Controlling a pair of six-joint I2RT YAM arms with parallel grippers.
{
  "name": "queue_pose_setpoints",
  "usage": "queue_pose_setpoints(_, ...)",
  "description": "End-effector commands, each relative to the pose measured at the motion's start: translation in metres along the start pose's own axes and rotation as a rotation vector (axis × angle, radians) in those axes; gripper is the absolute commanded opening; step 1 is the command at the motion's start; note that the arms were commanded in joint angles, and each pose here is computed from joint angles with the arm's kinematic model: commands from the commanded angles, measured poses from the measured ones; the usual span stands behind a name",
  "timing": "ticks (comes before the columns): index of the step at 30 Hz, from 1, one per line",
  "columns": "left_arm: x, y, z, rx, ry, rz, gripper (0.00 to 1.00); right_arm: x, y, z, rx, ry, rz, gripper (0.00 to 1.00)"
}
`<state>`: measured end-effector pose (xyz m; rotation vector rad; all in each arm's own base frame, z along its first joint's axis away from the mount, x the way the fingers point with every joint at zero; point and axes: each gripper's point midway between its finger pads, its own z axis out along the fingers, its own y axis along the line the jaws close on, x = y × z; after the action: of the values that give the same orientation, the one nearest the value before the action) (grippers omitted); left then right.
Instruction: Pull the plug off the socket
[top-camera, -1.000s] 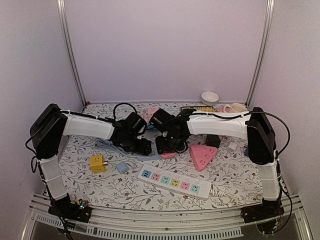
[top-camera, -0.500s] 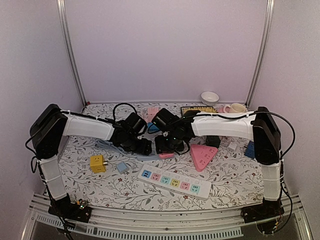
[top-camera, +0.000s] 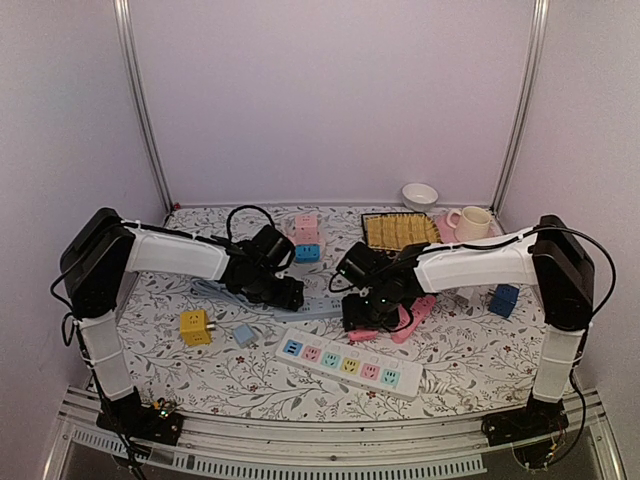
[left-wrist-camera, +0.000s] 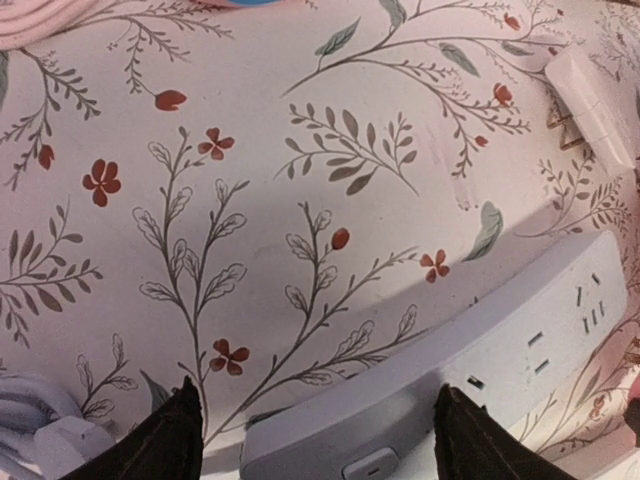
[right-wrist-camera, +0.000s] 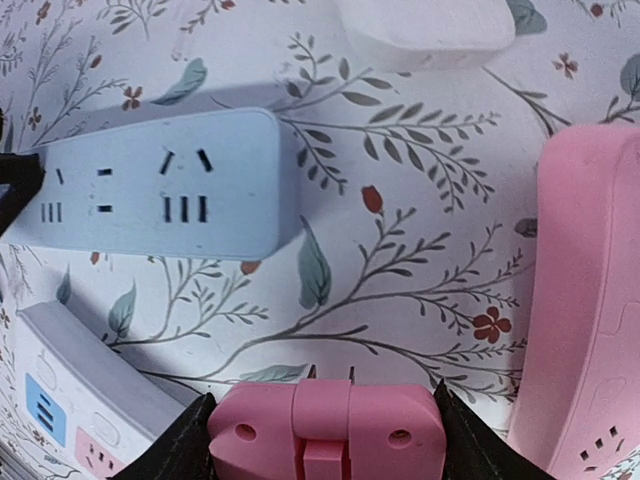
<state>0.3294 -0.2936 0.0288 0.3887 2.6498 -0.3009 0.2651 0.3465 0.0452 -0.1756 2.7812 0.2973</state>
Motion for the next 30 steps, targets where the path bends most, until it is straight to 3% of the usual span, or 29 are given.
queue_pose_setpoints(1, 0.049, 0.015, 0.003, -0.083, 0.173, 0.043, 0.8, -0.005, -0.008, -0.012, -0.03, -0.035, 0.057, 0.43)
queue_pose_setpoints(4, 0.04, 0.011, -0.003, -0.078, 0.152, 0.028, 0.8, 0.006, -0.025, -0.01, -0.002, -0.016, 0.061, 0.48)
queue_pose_setpoints(8, 0.022, 0.006, -0.013, -0.076, 0.112, 0.005, 0.8, 0.013, -0.037, -0.012, 0.003, -0.011, 0.053, 0.62)
queue_pose_setpoints(13, -0.002, -0.002, -0.03, -0.068, 0.059, -0.031, 0.8, 0.009, -0.035, -0.018, -0.008, -0.028, 0.001, 0.78)
queue_pose_setpoints(18, -0.026, -0.008, -0.043, -0.068, 0.005, -0.085, 0.79, -0.003, -0.022, -0.031, -0.054, -0.06, -0.057, 0.86)
queue_pose_setpoints(30, -0.075, -0.007, -0.052, -0.15, -0.1, -0.216, 0.81, -0.017, -0.018, -0.093, -0.184, -0.161, -0.21, 0.88)
